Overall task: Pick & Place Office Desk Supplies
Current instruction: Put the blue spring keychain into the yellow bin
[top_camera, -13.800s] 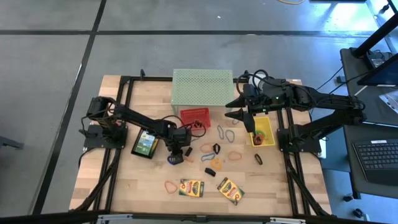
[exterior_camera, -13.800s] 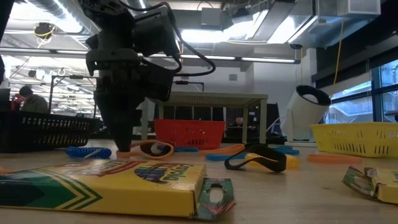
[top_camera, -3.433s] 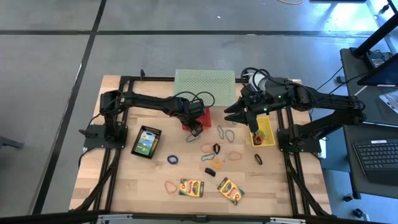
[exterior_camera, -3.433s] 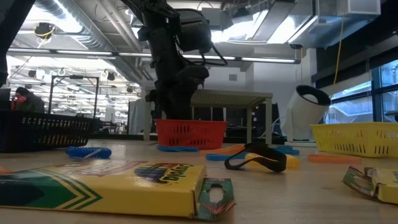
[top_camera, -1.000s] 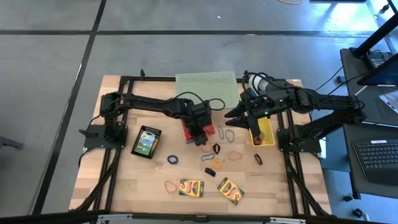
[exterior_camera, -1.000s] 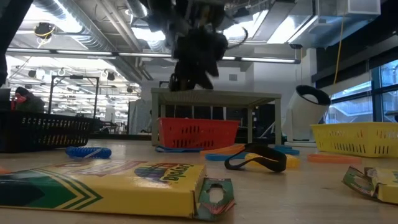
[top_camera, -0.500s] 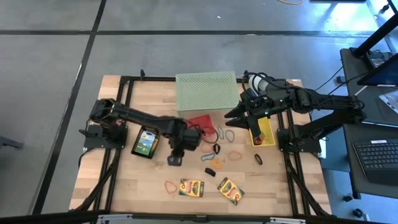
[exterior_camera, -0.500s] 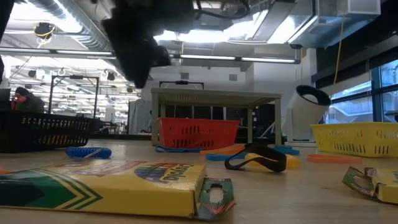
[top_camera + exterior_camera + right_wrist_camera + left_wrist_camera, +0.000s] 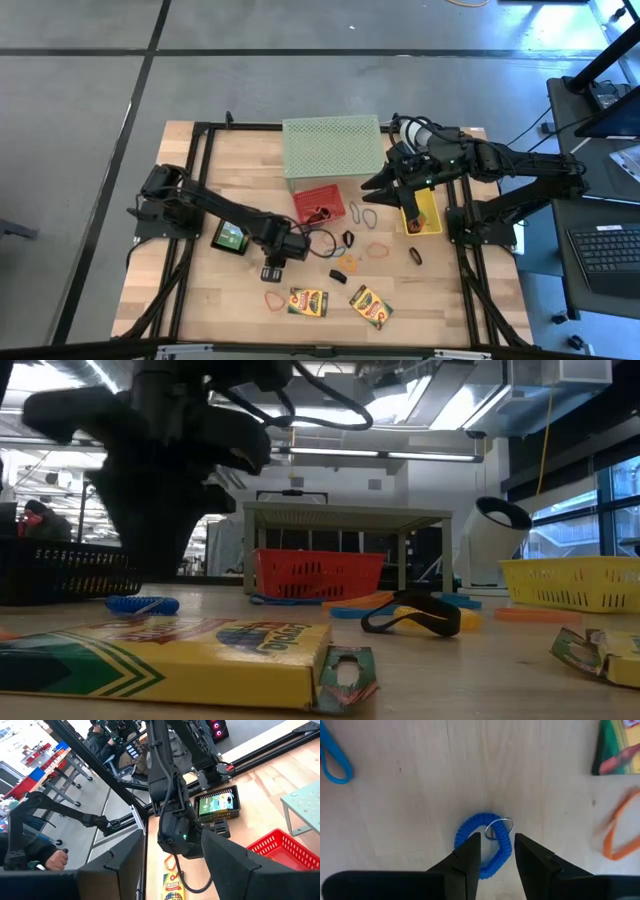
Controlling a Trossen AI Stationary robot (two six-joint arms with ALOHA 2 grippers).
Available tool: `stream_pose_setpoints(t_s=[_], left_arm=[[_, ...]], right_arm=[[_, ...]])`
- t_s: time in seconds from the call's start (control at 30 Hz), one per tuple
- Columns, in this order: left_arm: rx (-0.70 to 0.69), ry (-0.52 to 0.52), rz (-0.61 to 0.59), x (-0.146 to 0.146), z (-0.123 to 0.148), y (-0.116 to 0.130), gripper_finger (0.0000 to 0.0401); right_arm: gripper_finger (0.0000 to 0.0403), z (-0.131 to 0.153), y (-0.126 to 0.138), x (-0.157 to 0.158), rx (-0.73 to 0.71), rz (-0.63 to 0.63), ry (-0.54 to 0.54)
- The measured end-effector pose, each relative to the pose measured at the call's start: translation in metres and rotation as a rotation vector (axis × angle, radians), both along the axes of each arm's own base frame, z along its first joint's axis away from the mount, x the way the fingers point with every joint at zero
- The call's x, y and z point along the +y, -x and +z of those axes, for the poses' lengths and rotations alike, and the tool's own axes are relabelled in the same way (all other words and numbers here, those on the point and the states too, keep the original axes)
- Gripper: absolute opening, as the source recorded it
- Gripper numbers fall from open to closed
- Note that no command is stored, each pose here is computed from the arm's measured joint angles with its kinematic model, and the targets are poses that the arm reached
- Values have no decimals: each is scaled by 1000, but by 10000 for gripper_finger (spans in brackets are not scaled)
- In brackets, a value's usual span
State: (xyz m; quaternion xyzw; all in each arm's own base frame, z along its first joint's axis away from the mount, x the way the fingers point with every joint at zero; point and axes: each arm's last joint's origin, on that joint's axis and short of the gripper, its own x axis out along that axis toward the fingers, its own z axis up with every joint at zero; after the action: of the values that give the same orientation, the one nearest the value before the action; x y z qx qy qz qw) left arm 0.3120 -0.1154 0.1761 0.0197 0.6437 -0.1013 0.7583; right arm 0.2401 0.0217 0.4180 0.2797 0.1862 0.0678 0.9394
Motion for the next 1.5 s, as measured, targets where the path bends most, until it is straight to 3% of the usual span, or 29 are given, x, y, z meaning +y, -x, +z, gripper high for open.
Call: stream_pose_setpoints(t_s=[0.23,0.57,0.83,1.3,1.5], left_arm=[[-43,-145,59,1,-4,2,113],[-38,-62,20,-1,-14,5,113],[-66,-102,74,2,-27,11,112],[-53,-16,105,5,-54,12,11],[-41,34,139,8,-55,9,6]], right_arm=[[203,0,0,0,4,-3,-15],[204,0,0,0,8,-9,-31],[204,0,0,0,8,-12,-30],[204,0,0,-1,11,-36,-49],[204,2,-1,-1,-7,-39,-54]])
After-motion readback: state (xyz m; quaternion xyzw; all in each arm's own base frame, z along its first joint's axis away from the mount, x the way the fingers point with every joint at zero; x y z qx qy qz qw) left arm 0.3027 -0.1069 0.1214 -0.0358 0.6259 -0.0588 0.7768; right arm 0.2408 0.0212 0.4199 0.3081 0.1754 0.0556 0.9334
